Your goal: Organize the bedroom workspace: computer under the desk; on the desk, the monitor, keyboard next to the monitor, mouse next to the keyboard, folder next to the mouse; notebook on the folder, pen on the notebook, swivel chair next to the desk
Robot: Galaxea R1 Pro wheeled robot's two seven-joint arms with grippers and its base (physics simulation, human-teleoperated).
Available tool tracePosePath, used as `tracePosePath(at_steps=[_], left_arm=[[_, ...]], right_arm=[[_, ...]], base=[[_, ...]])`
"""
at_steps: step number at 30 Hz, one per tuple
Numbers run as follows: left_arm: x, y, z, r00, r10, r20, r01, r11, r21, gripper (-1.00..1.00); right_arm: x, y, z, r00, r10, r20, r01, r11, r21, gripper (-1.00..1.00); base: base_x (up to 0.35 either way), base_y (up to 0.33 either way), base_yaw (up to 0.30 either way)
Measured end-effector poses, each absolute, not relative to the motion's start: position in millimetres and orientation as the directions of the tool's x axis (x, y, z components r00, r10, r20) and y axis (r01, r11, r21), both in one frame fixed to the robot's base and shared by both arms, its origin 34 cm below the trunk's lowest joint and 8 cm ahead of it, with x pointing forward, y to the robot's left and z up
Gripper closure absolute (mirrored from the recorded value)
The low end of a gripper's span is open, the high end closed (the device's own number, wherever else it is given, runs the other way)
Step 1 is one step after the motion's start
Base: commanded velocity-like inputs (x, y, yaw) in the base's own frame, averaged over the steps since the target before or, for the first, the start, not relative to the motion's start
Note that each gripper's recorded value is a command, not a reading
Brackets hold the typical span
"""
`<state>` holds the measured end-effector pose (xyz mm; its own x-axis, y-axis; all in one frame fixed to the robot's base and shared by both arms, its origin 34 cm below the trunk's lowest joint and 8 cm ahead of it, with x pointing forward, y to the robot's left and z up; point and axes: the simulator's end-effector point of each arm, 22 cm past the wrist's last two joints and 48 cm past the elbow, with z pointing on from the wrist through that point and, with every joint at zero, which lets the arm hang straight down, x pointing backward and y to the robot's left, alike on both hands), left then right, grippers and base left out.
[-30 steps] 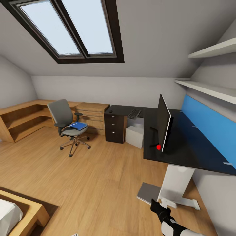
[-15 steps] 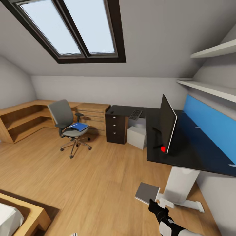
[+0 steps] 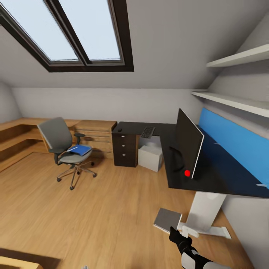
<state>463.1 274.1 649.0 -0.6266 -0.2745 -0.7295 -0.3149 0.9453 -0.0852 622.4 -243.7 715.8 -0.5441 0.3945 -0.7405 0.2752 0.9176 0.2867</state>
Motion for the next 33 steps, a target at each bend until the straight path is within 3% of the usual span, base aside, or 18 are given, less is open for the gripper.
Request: tracePosePath(at_steps=[20,33], left_arm=[[463.7,273.8,649.4,-0.626,-0.274,-0.73,-0.314,0.946,-0.086,-1.0],[463.7,273.9,649.4,-0.626,-0.274,-0.73,-0.314,0.946,-0.086,-1.0]], right_arm=[[622.1,-243.7,716.0,-0.544,0.395,-0.741,0.275,0.918,0.287,1.0],[622.1,-243.5,715.9,-0.544,0.394,-0.74,0.275,0.918,0.287,1.0]], base=[[0.101,0.318,-0.252],[0.003,0.338,-0.041]])
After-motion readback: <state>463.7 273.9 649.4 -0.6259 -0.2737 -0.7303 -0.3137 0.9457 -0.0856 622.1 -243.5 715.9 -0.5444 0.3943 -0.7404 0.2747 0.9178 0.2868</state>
